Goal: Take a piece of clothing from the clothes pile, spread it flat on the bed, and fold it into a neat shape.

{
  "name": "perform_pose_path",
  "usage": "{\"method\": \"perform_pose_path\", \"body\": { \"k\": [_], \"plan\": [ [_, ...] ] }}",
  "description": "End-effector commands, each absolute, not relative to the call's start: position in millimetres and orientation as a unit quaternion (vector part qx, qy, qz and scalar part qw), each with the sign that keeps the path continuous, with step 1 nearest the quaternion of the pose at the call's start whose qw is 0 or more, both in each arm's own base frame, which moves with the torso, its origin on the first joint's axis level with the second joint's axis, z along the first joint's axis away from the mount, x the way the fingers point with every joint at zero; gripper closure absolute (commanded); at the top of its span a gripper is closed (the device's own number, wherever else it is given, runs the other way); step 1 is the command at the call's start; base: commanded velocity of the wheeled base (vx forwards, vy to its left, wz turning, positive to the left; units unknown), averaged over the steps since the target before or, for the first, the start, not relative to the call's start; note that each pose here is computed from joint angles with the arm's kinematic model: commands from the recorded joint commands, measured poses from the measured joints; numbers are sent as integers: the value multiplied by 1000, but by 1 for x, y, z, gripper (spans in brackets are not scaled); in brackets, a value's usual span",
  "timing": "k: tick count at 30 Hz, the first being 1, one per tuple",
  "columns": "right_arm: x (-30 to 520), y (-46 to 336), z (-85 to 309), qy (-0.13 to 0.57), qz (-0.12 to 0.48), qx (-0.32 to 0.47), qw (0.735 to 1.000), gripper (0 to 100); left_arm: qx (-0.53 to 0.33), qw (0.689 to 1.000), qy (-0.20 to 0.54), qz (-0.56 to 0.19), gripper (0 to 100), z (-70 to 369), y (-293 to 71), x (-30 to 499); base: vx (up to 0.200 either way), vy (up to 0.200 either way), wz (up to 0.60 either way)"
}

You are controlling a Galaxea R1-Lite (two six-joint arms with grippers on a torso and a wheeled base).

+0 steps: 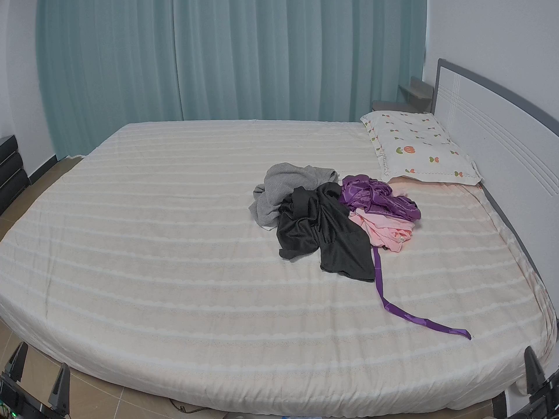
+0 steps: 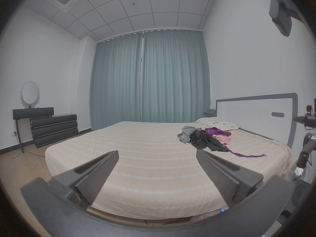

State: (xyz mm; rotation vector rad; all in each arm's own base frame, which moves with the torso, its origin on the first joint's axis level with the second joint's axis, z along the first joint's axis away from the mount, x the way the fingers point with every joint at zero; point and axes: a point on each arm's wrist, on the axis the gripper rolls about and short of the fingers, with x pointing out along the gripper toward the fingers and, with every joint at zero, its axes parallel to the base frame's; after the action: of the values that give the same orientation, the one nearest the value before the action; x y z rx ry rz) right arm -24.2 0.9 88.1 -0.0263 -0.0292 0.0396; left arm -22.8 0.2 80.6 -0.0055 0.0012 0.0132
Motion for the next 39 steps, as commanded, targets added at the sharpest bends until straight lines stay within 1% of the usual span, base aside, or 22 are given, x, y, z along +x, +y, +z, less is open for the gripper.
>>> {"method": "perform_pose_path", "body": {
  "k": [1, 5, 6, 7, 10, 14, 19, 22, 23, 24, 26, 27, 28, 30, 32, 33, 34, 36, 39],
  "plan": [
    [-13, 2, 151, -8, 46, 20, 999, 0, -3, 1000, 1, 7, 0, 75, 0, -23, 0, 0, 0],
    [15, 4, 152, 80, 83, 35, 993, 0, -3, 1000, 1, 7, 0, 75, 0, -23, 0, 0, 0],
    [15, 4, 152, 80, 83, 35, 993, 0, -3, 1000, 1, 7, 0, 75, 0, -23, 0, 0, 0],
    [31, 5, 151, 129, 100, 41, 986, 0, -3, 1000, 1, 7, 0, 75, 0, -23, 0, 0, 0],
    [58, 7, 148, 192, 124, 49, 972, 0, -3, 1000, 1, 7, 0, 75, 0, -23, 0, 0, 0],
    [88, 12, 145, 236, 149, 48, 959, 0, -3, 1000, 1, 7, 0, 75, 0, -23, 0, 0, 0],
    [147, 29, 138, 290, 174, 59, 939, 0, -3, 1000, 1, 7, 0, 75, 0, -23, 0, 0, 0],
    [187, 41, 129, 317, 175, 79, 929, 0, -3, 1000, 1, 7, 0, 75, 0, -23, 0, 0, 0],
    [187, 41, 129, 317, 175, 79, 929, 0, -3, 1000, 1, 7, 0, 75, 0, -23, 0, 0, 0],
    [210, 49, 123, 326, 174, 96, 924, 0, -3, 1000, 1, 7, 0, 75, 0, -23, 0, 0, 0],
    [237, 59, 112, 334, 169, 115, 920, 0, -3, 1000, 1, 7, 0, 75, 0, -23, 0, 0, 0],
    [237, 59, 112, 334, 169, 115, 920, 0, -3, 1000, 1, 7, 0, 75, 0, -23, 0, 0, 0],
    [263, 69, 102, 335, 159, 133, 919, 0, -3, 1000, 1, 7, 0, 75, 0, -23, 0, 0, 0],
    [289, 80, 89, 337, 141, 152, 919, 0, -3, 1000, 1, 7, 0, 75, 0, -23, 0, 0, 0],
    [310, 89, 77, 337, 127, 166, 918, 0, -3, 1000, 1, 7, 0, 75, 0, -23, 0, 0, 0],
    [310, 89, 77, 337, 127, 166, 918, 0, -3, 1000, 1, 7, 0, 75, 0, -23, 0, 0, 0],
    [328, 99, 65, 344, 123, 177, 914, 0, -3, 1000, 1, 7, 0, 75, 0, -23, 0, 0, 0],
    [345, 106, 52, 349, 118, 183, 912, 0, -3, 1000, 1, 7, 0, 75, 0, -23, 0, 0, 0],
    [370, 112, 38, 344, 99, 188, 915, 0, -3, 1000, 1, 7, 0, 75, 0, -23, 0, 0, 0]
  ]
}}
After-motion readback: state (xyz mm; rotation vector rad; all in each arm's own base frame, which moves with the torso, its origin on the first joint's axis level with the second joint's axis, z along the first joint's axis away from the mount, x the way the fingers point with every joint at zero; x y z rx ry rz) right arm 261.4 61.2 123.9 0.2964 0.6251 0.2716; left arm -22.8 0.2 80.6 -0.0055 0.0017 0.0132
